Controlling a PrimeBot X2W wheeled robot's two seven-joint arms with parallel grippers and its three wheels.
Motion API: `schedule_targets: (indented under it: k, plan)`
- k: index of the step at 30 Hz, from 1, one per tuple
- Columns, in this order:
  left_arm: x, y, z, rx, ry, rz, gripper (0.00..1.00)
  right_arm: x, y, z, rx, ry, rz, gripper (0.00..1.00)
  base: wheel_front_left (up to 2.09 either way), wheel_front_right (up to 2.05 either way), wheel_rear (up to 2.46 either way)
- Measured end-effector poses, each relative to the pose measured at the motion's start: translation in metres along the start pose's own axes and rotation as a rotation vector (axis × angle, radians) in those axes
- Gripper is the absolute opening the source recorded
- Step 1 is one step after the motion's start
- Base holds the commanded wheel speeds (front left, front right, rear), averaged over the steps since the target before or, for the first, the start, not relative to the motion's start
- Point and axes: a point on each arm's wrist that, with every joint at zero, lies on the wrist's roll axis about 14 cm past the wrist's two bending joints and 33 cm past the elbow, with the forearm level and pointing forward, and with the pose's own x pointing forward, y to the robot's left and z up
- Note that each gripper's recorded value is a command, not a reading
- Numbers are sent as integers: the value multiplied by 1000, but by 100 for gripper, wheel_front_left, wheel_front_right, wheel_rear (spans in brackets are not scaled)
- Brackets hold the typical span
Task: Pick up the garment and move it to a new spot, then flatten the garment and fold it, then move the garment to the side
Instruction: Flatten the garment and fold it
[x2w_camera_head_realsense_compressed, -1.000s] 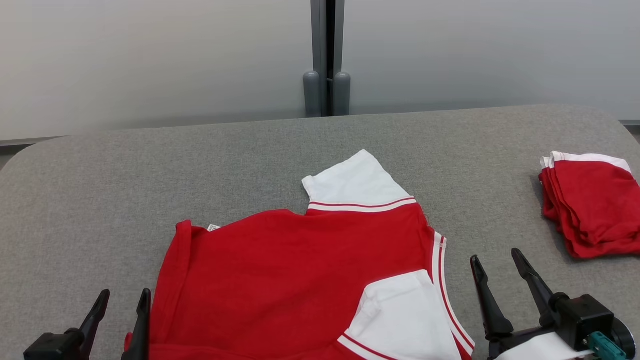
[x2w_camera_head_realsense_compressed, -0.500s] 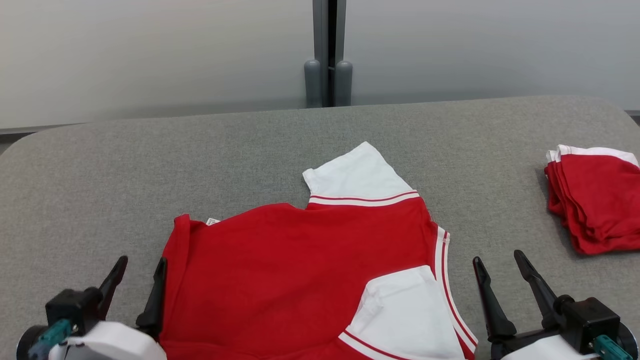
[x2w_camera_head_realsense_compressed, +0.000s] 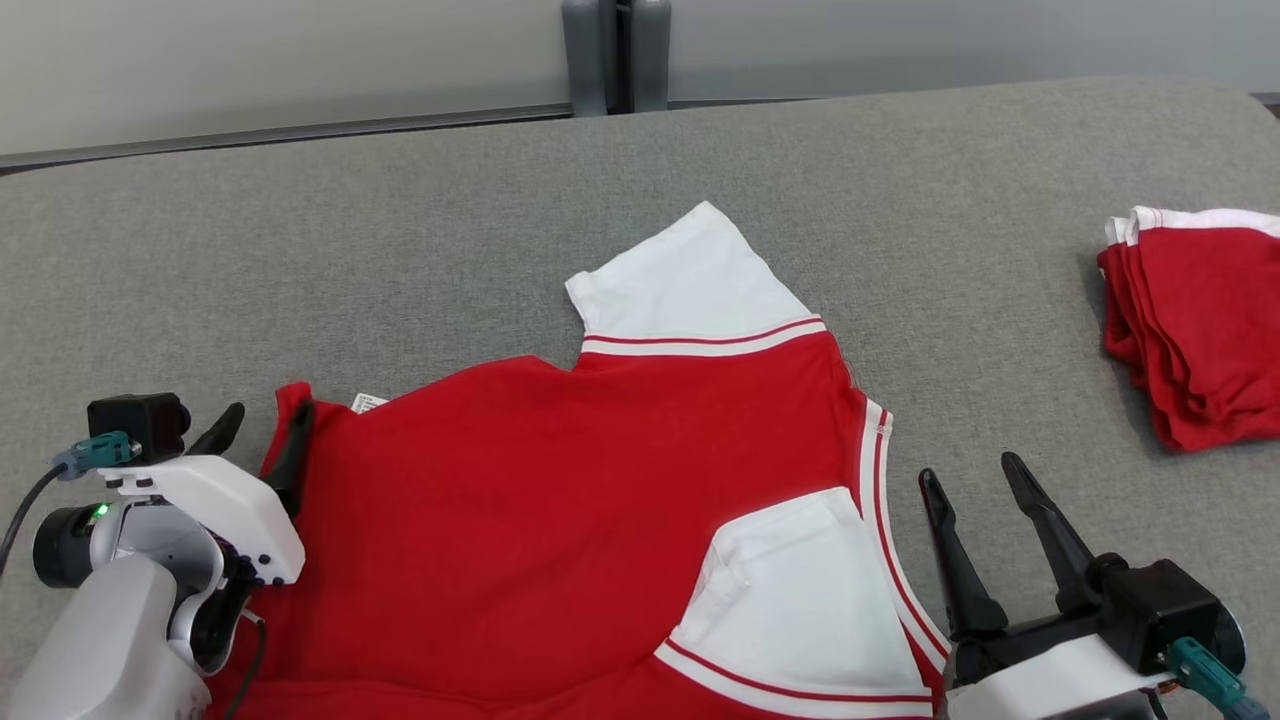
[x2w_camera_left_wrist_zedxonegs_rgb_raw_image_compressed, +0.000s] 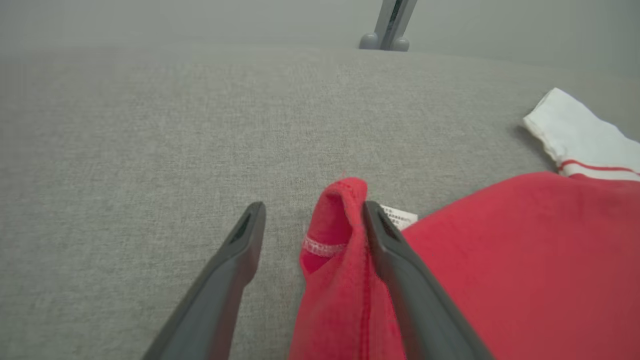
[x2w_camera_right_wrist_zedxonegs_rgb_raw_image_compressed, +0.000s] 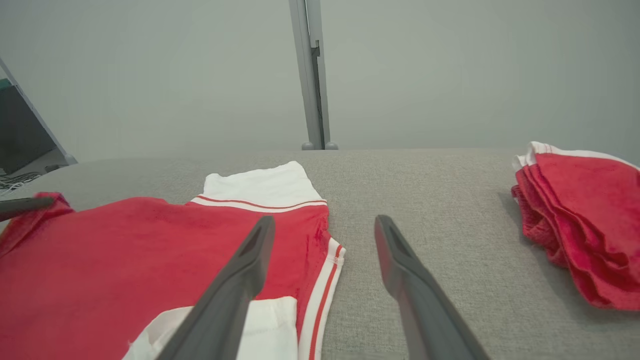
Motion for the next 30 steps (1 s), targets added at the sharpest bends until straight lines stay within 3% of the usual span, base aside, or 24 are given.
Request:
schedule_targets:
  k: [2,3,6,7,15,22,30]
  plan:
    - [7,1,-8,-7,38,-4,100,0,-4,-6,6,13,-12,100,0,0,0]
    - [10,2,-11,-8,57,-4,85,0,-5,-7,9,16,-16,100,0,0,0]
    - [14,1,-24,4,117,-11,26,2,-8,-11,15,20,-23,100,0,0,0]
    - [15,1,-25,2,118,-11,0,2,-8,-12,17,23,-23,100,0,0,0]
    - [22,4,-13,13,60,-13,0,8,-22,-12,45,4,-61,100,0,0,0]
    - [24,3,-8,-3,20,-21,0,35,-34,-15,33,4,-71,100,0,0,0]
    - [34,-2,-4,-32,-20,-52,0,114,-16,-23,23,33,23,100,0,0,0]
